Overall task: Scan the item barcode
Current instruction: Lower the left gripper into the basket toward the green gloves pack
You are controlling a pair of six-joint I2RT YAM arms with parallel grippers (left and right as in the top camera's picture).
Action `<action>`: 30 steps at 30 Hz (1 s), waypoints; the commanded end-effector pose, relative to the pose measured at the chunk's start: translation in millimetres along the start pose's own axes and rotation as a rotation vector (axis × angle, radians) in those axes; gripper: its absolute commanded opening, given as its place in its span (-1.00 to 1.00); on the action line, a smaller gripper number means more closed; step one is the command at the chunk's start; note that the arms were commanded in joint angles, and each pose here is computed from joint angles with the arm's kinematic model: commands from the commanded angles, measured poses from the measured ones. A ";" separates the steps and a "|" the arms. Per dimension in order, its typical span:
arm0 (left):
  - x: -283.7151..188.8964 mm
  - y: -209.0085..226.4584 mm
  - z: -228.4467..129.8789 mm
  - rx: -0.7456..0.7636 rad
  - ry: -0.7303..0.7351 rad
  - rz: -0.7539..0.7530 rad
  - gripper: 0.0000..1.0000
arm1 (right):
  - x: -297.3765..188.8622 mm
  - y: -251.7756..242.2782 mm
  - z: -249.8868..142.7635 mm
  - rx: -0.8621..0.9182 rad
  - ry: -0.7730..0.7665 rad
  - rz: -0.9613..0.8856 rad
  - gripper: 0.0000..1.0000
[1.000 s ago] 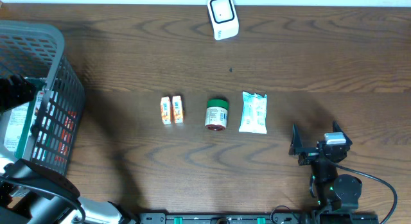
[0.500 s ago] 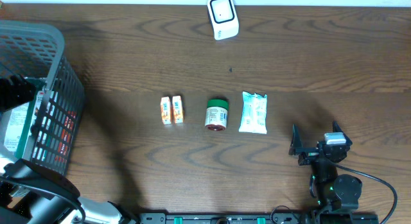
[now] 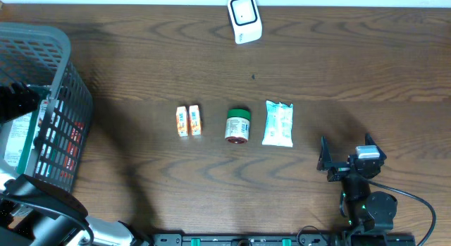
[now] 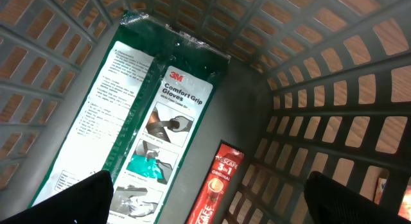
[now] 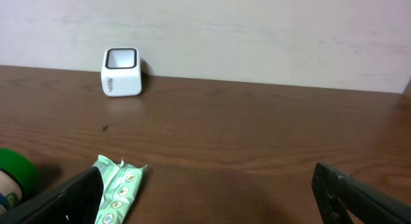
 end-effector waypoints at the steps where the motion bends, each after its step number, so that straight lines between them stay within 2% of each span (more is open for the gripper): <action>1: 0.8 0.1 0.8 -0.015 0.002 -0.006 0.91 | -0.2 0.2 -0.3 0.012 0.000 0.000 0.99; 8: 0.9 -0.6 2.9 -0.010 -0.007 -0.010 0.91 | -0.2 0.2 -0.3 0.012 0.000 0.000 0.98; 12: 0.1 7.0 -14.6 -0.018 0.083 0.059 0.91 | -0.2 0.2 -0.3 0.012 0.000 0.000 0.98; 15: -1.9 5.5 -32.4 0.132 0.176 0.049 0.68 | -0.2 0.2 -0.3 0.012 0.000 0.000 0.98; 17: -4.0 4.7 -49.0 0.229 0.261 0.036 0.61 | -0.2 0.2 -0.3 0.012 0.000 0.000 0.98; 18: -4.7 5.3 -57.5 0.267 0.304 0.033 0.65 | -0.2 0.2 -0.3 0.012 0.000 0.000 0.99; 19: -5.2 6.1 -63.7 0.292 0.337 0.033 0.89 | -0.2 0.2 -0.3 0.012 0.000 0.000 0.98; 20: -4.8 7.7 -70.0 0.310 0.368 0.035 0.91 | -0.2 0.2 -0.3 0.012 0.000 0.000 0.98; 22: -2.0 10.7 -77.6 0.323 0.397 0.033 0.73 | -0.2 0.2 -0.3 0.012 0.000 0.000 0.99; 30: 28.8 18.6 -97.6 0.412 0.487 -0.048 0.57 | -0.2 0.2 -0.3 0.012 0.000 0.000 0.99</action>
Point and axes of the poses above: each gripper's point midway between its finger pads, its own x axis out along the fingers, its own y axis along the line the jaws close on, z = x × y, the point moved 4 cm from there along -x, back along the fingers, and after that the axes turned 6 degrees about -x, right-handed, at the moved point
